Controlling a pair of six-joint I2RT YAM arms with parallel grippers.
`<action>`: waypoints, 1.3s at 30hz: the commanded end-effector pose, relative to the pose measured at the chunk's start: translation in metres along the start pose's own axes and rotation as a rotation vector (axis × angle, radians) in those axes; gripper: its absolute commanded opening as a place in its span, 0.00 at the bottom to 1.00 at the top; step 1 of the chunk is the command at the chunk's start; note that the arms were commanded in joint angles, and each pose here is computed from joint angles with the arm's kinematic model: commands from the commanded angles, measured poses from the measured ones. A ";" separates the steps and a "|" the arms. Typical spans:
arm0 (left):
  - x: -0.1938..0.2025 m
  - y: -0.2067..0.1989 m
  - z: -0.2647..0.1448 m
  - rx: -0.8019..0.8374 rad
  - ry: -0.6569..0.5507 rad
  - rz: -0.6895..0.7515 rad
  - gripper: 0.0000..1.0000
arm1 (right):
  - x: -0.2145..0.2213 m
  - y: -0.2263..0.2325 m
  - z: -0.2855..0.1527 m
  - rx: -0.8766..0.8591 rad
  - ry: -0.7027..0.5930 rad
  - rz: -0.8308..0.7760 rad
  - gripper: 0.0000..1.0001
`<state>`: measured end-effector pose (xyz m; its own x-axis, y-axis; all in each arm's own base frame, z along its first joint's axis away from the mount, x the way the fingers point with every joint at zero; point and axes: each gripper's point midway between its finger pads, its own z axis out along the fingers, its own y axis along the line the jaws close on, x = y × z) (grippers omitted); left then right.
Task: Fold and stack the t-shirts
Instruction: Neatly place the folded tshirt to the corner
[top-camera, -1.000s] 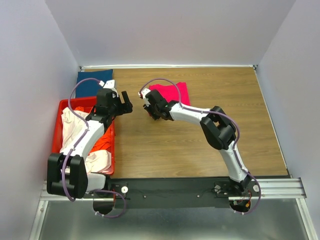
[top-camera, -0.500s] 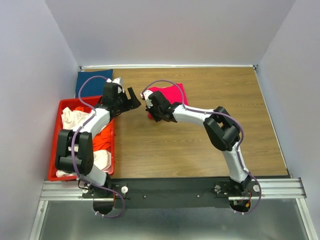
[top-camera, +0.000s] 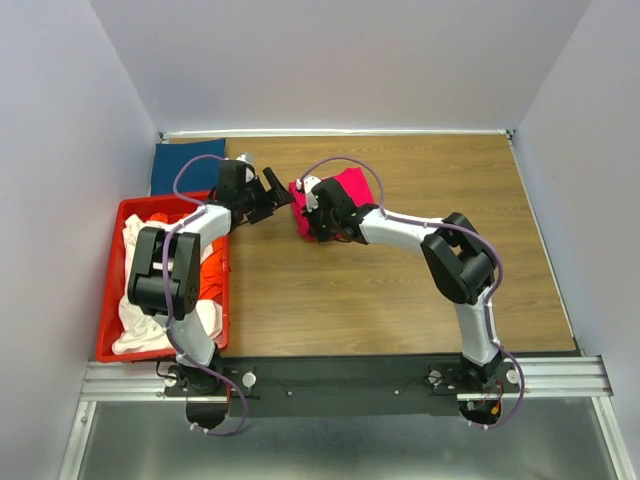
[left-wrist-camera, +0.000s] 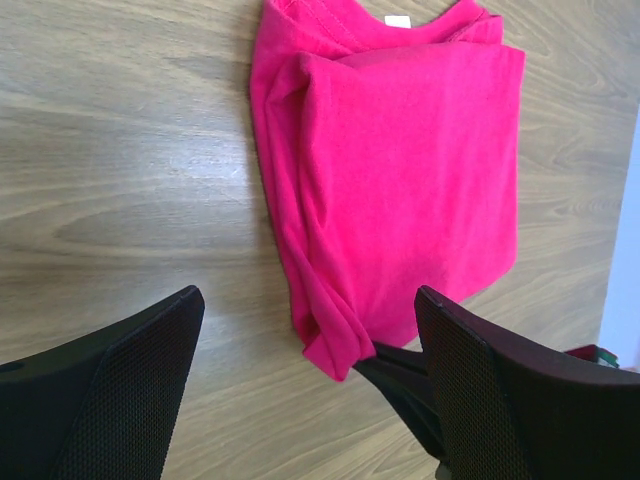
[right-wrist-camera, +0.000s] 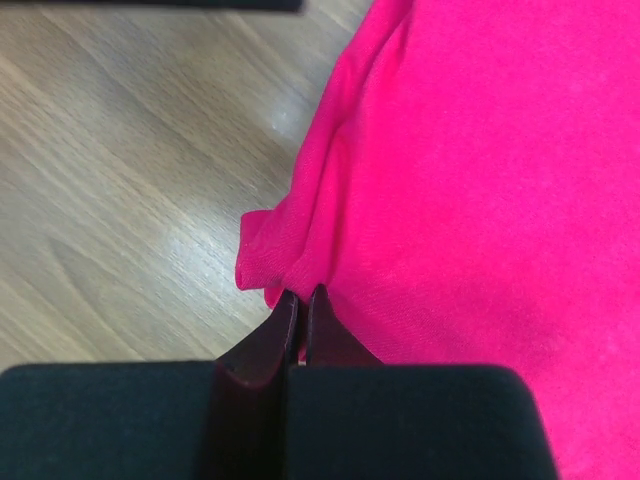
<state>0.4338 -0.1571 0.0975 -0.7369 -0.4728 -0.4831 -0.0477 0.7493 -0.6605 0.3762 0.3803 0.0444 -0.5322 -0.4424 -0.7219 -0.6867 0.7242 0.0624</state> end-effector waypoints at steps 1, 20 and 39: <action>0.000 -0.021 0.013 0.066 0.009 -0.016 0.94 | -0.028 0.005 -0.016 -0.042 -0.101 0.067 0.01; 0.050 -0.003 0.052 -0.004 0.078 -0.102 0.90 | -0.044 -0.005 -0.030 -0.065 -0.196 0.153 0.01; 0.055 -0.010 0.064 0.025 0.083 -0.116 0.29 | -0.048 0.001 -0.032 -0.103 -0.210 0.168 0.01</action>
<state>0.4350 -0.2212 0.0476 -0.7832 -0.5208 -0.3396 -0.1235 0.6656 -0.7360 0.3863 0.3782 0.0752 -0.5616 -0.2388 -0.7922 -0.6284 0.7460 0.2206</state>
